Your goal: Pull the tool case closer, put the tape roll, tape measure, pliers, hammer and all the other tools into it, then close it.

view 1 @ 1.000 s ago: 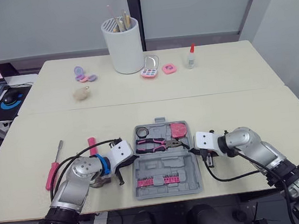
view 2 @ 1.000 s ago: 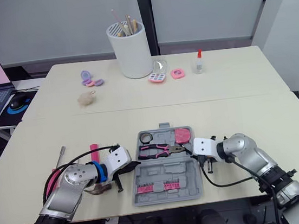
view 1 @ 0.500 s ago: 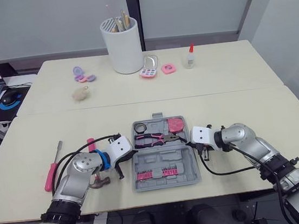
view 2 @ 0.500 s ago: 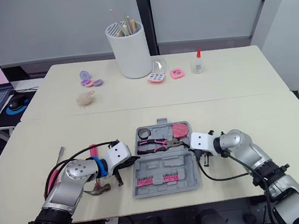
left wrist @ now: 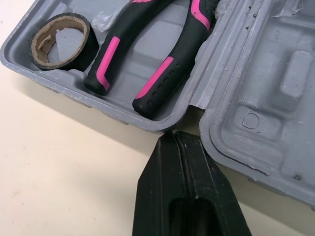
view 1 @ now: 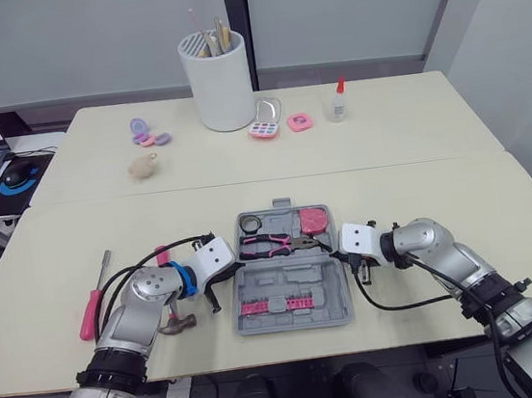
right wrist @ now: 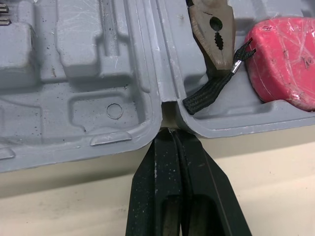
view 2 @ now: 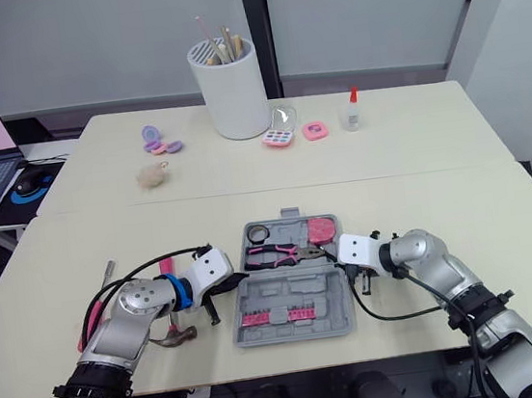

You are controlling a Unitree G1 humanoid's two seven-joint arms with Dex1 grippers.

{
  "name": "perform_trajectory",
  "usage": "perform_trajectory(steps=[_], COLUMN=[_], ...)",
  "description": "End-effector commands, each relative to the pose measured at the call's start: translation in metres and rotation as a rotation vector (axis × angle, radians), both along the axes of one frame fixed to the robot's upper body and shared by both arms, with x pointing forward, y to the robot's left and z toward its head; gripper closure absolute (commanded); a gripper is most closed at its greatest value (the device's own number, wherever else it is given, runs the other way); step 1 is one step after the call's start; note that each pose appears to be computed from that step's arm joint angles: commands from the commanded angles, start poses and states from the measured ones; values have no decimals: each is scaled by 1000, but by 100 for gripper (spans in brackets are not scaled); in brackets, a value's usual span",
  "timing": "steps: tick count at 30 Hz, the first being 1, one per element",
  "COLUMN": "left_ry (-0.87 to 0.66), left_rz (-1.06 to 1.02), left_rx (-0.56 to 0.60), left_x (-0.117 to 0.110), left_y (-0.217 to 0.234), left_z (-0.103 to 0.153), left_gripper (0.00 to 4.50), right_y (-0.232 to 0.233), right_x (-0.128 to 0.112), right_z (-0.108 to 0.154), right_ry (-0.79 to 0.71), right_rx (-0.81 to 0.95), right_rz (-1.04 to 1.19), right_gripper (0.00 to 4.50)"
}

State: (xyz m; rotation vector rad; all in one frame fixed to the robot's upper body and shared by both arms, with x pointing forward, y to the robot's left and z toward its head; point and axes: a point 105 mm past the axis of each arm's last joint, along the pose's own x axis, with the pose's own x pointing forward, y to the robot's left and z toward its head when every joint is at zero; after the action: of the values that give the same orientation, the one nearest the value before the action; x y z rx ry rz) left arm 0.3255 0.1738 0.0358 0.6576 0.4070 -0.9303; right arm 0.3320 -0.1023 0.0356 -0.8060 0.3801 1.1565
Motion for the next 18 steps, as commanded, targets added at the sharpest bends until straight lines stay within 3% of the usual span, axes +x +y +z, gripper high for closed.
perform_trajectory(steps=[1,18], left_ry=[-15,22], left_rz=[-53,-66], left_rx=[-21,-29], left_x=[-2,-10], left_y=[-15,-17], left_z=[4,-1], left_gripper=[450,450], right_y=[13,13], right_x=[3,-7], right_z=[17,10], right_ry=[-59,-12], right_rx=[42,39], right_rz=[45,61], right_gripper=[448,448])
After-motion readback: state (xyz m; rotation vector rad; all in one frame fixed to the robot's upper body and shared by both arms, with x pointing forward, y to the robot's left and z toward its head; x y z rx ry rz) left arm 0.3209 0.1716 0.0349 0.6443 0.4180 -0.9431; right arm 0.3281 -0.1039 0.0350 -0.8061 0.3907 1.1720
